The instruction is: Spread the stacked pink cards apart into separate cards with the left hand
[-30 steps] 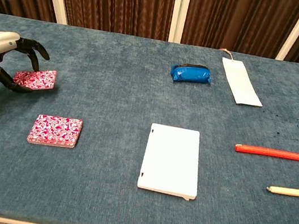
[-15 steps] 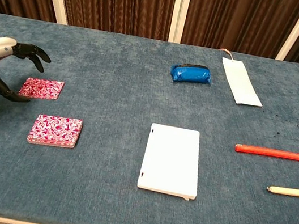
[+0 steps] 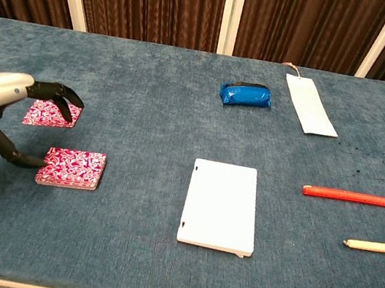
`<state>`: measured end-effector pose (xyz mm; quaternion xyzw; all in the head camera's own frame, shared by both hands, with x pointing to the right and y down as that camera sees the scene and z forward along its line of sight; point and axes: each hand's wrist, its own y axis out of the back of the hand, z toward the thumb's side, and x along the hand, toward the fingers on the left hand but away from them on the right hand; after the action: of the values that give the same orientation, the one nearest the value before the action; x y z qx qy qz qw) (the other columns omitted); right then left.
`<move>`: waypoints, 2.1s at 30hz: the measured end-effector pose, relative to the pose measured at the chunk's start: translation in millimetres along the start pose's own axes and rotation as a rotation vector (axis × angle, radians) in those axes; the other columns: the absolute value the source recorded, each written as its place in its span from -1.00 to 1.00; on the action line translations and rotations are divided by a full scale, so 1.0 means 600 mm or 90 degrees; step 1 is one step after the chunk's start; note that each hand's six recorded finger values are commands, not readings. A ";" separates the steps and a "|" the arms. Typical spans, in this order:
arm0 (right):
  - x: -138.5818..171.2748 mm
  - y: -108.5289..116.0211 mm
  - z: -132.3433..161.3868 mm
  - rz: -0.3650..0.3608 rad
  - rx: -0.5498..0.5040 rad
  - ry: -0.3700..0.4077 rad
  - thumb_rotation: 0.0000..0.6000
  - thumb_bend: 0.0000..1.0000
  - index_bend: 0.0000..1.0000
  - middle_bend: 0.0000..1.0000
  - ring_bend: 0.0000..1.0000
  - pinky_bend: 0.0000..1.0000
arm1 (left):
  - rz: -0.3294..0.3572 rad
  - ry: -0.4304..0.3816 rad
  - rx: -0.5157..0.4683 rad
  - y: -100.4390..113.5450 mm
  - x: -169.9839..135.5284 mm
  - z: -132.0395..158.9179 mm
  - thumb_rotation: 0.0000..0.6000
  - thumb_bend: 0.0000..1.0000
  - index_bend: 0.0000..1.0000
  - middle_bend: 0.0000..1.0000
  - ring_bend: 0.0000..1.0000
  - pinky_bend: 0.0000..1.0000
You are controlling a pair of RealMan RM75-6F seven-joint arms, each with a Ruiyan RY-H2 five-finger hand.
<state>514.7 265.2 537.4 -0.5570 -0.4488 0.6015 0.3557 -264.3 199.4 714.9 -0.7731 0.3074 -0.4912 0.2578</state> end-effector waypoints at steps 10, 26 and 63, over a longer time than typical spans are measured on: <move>0.000 0.004 -0.003 -0.004 -0.005 0.000 1.00 -0.73 -1.00 -1.00 -1.00 -1.00 | 0.011 0.032 0.015 -0.041 0.006 0.035 1.00 -0.72 -0.63 -0.40 -0.80 -0.76; -0.001 0.000 -0.005 -0.001 -0.005 -0.002 1.00 -0.73 -1.00 -1.00 -1.00 -1.00 | 0.016 0.066 0.021 -0.053 0.011 0.026 1.00 -0.72 -0.63 -0.34 -0.80 -0.76; 0.000 0.000 -0.008 -0.001 -0.004 -0.004 1.00 -0.73 -1.00 -1.00 -1.00 -1.00 | 0.014 0.062 0.015 -0.061 0.017 0.026 1.00 -0.71 -0.54 -0.28 -0.80 -0.76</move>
<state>519.3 265.6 537.6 -0.5557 -0.4523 0.6016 0.3532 -238.1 218.3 740.8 -0.7417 0.3226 -0.5288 0.2571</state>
